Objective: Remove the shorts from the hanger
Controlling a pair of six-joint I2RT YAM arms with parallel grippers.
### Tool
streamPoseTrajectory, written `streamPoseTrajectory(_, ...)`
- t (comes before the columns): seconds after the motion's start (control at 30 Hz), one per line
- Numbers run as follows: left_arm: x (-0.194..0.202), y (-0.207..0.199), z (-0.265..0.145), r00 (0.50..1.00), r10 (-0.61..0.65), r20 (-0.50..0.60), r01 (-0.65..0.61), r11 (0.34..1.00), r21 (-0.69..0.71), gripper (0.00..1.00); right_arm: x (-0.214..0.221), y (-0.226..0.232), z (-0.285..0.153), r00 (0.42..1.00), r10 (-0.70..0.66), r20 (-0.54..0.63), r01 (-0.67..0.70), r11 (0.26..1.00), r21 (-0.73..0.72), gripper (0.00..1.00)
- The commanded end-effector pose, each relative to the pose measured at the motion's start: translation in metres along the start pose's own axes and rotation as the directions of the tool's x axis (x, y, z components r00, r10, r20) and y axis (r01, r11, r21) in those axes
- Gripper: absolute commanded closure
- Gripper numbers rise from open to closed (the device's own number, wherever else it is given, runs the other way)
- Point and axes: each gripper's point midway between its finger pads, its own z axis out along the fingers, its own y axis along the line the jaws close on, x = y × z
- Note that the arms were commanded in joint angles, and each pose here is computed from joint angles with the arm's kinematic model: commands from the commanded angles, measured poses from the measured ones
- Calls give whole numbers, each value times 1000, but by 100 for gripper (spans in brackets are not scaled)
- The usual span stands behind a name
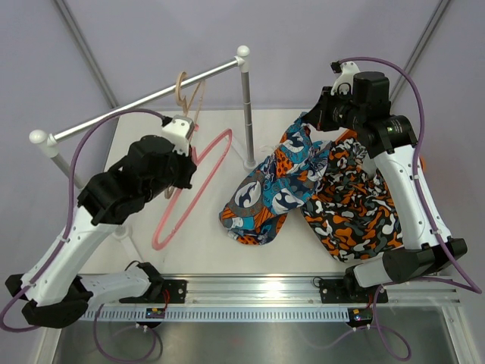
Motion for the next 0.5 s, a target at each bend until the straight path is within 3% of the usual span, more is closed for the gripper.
streamPoseTrajectory(0.0, -54, -10, 5, 989, -28, 142, 26, 1000, 17, 100, -13, 5, 0, 999, -23, 48, 24, 1000, -13, 100)
streamPoseTrajectory(0.47, -110, -7, 38, 980, -74, 185, 91, 992, -84, 100, -15, 3, -5, 998, -48, 49, 48, 999, 2, 100)
